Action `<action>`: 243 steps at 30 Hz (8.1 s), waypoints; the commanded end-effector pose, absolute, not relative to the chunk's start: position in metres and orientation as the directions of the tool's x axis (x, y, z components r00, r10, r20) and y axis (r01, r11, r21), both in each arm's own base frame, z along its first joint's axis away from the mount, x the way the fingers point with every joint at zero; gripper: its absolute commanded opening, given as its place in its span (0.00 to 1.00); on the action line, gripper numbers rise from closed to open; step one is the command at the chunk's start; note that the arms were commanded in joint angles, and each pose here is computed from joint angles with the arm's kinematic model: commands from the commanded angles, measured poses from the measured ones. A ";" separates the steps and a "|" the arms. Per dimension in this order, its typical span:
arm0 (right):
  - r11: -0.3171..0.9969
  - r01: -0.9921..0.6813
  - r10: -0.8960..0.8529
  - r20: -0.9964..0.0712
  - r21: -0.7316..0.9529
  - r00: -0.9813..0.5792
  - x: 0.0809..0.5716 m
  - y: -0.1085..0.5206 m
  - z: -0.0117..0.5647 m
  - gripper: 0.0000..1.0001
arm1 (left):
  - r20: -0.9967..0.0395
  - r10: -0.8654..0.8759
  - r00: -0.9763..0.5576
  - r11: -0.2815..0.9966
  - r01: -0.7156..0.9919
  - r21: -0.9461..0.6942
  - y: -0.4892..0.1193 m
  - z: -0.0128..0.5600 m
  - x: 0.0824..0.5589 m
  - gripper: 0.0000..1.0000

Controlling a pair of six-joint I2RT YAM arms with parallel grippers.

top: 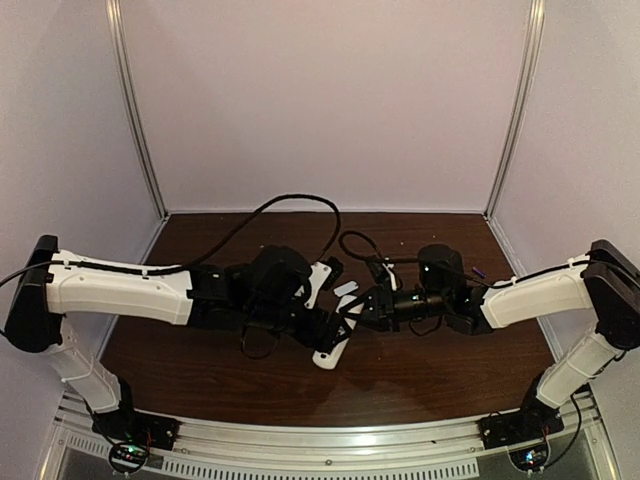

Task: Load the batteries into the remote control
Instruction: Pass from the right arm to the left, then place the remote control without the battery cover at the center of the board, then pick up the battery at the center of the board, then pass from the right arm to the left, then pass from the left arm to the right

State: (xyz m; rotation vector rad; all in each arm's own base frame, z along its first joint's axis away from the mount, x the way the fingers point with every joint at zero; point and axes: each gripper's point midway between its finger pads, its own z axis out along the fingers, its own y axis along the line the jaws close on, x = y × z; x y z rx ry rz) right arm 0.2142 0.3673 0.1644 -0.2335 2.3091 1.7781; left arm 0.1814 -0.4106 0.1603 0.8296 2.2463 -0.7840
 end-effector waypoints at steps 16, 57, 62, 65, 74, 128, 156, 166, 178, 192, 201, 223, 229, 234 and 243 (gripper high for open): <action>0.279 -0.239 0.053 -0.264 0.930 -0.963 0.229 0.371 0.162 0.02 | -0.615 0.364 -0.700 0.759 0.605 -0.241 -0.423 0.128 0.196 0.47; 0.992 0.098 0.129 -0.594 0.085 -0.794 0.390 0.049 0.096 0.50 | -0.340 0.297 -0.892 0.936 0.343 -0.083 -0.352 0.014 0.232 0.49; 0.980 0.192 0.188 -0.582 0.055 -0.791 0.406 0.010 0.087 0.50 | -0.341 0.308 -0.888 0.929 0.359 -0.096 -0.356 0.014 0.233 0.69; 0.968 0.243 0.237 -0.582 0.069 -0.778 0.420 -0.008 0.079 0.50 | -0.348 0.318 -0.882 0.923 0.372 -0.102 -0.359 0.017 0.234 0.74; 0.962 0.271 0.214 -0.554 -0.020 -0.804 0.453 -0.024 0.065 0.49 | -0.390 0.341 -0.856 0.902 0.414 -0.120 -0.370 0.036 0.240 0.79; 0.731 -0.402 -0.148 -0.447 0.552 -0.882 0.325 0.254 0.141 0.00 | -0.938 0.337 0.081 0.561 0.782 0.269 -0.324 0.271 0.207 0.87; 0.386 -0.269 -0.326 -0.142 0.882 -0.935 0.160 0.354 0.168 0.00 | -0.432 0.718 0.546 -0.130 0.715 0.687 -0.403 0.176 0.135 0.33; 0.371 -0.271 -0.361 -0.131 0.888 -0.923 0.144 0.365 0.168 0.00 | -0.411 0.728 0.549 -0.145 0.709 0.690 -0.412 0.171 0.138 0.33; 0.371 -0.276 -0.393 -0.120 0.887 -0.912 0.135 0.370 0.164 0.00 | -0.393 0.729 0.560 -0.149 0.690 0.708 -0.416 0.170 0.141 0.30; 0.369 -0.284 -0.410 -0.119 0.885 -0.904 0.133 0.372 0.162 0.00 | -0.366 0.732 0.574 -0.180 0.682 0.709 -0.424 0.163 0.142 0.20; 0.353 -0.286 -0.419 -0.123 0.891 -0.900 0.133 0.374 0.165 0.00 | -0.391 0.727 0.565 -0.187 0.710 0.679 -0.429 0.161 0.138 0.12; 0.281 -0.461 -0.132 -0.442 0.842 -0.887 0.213 0.328 0.229 0.41 | -0.846 0.495 0.199 0.196 0.923 0.332 -0.415 0.218 0.159 0.00; 0.228 -0.637 0.011 -0.656 0.737 -0.755 0.224 0.320 0.286 0.39 | -0.985 0.164 -0.049 0.282 0.959 -0.001 -0.408 0.272 0.167 0.00; 0.185 -0.705 0.016 -0.720 0.684 -0.694 0.218 0.329 0.311 0.36 | -0.987 0.064 -0.145 0.246 0.961 -0.125 -0.414 0.291 0.163 0.00; 0.102 -0.766 -0.059 -0.765 0.635 -0.642 0.198 0.351 0.333 0.34 | -0.975 0.080 -0.207 0.229 0.956 -0.184 -0.421 0.284 0.162 0.00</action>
